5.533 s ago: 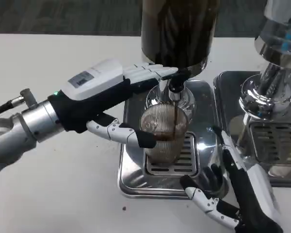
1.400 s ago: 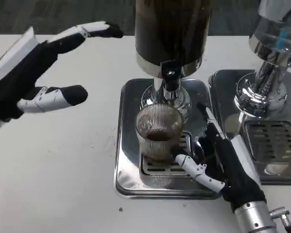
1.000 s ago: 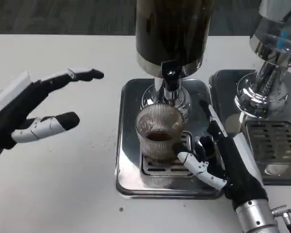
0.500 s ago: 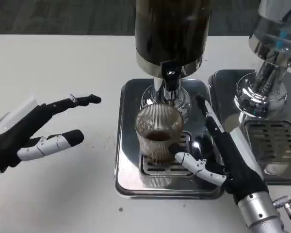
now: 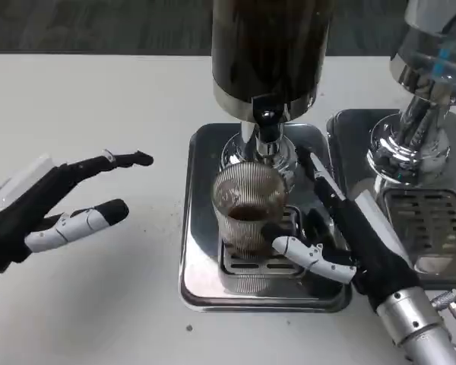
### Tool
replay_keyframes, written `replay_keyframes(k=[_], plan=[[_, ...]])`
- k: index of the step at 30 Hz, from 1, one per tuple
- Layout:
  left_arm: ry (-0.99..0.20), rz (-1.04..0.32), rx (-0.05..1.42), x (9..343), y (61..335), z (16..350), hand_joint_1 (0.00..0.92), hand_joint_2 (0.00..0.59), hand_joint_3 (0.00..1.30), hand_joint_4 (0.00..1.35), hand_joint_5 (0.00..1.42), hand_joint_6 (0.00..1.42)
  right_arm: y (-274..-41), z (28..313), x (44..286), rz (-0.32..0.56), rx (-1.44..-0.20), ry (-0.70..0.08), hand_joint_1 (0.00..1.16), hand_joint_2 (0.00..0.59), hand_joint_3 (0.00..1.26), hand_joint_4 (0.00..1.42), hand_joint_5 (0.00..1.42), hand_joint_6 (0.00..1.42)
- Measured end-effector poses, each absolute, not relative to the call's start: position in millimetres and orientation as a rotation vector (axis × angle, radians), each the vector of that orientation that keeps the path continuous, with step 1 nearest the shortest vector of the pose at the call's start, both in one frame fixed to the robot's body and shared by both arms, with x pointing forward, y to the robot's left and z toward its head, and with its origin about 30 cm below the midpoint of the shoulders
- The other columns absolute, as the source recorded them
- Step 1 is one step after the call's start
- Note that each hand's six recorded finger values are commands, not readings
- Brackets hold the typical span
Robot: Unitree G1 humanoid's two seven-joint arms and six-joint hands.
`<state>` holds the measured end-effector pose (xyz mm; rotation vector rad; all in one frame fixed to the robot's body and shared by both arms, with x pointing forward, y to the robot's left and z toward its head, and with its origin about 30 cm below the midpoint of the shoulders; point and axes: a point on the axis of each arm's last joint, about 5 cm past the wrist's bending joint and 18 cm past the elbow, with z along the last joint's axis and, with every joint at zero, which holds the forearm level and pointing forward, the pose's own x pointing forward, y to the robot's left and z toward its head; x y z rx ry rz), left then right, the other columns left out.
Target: Grasp the cup under the faucet to collect the drink, then remove the cup.
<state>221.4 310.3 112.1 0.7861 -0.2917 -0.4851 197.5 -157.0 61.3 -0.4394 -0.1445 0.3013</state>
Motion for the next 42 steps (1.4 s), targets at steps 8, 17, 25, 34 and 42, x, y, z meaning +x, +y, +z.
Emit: replay_keyframes(k=[8, 17, 25, 34, 42], plan=[[-0.282, -0.482, 0.783, 220, 311, 111, 0.01, 0.117, 0.29, 0.2, 0.19, 0.18, -159, 60, 198, 0.337, -0.44, -0.124, 0.54, 0.215, 0.0, 0.0, 0.0, 0.0], [-0.266, -0.482, 0.78, 218, 312, 108, 0.01, 0.119, 0.31, 0.22, 0.2, 0.18, -156, 60, 203, 0.391, -0.448, -0.114, 0.55, 0.216, 0.0, 0.0, 0.0, 0.0], [-0.245, -0.48, 0.775, 215, 313, 105, 0.01, 0.126, 0.33, 0.24, 0.2, 0.18, -152, 59, 208, 0.421, -0.461, -0.107, 0.56, 0.214, 0.0, 0.0, 0.0, 0.0], [-0.24, -0.467, 0.771, 214, 313, 104, 0.0, 0.133, 0.34, 0.25, 0.22, 0.18, -150, 59, 212, 0.436, -0.467, -0.106, 0.56, 0.213, 0.0, 0.0, 0.0, 0.0], [-0.219, -0.46, 0.765, 210, 315, 100, 0.0, 0.135, 0.35, 0.26, 0.22, 0.18, -146, 60, 217, 0.452, -0.477, -0.111, 0.56, 0.213, 0.0, 0.0, 0.0, 0.04]])
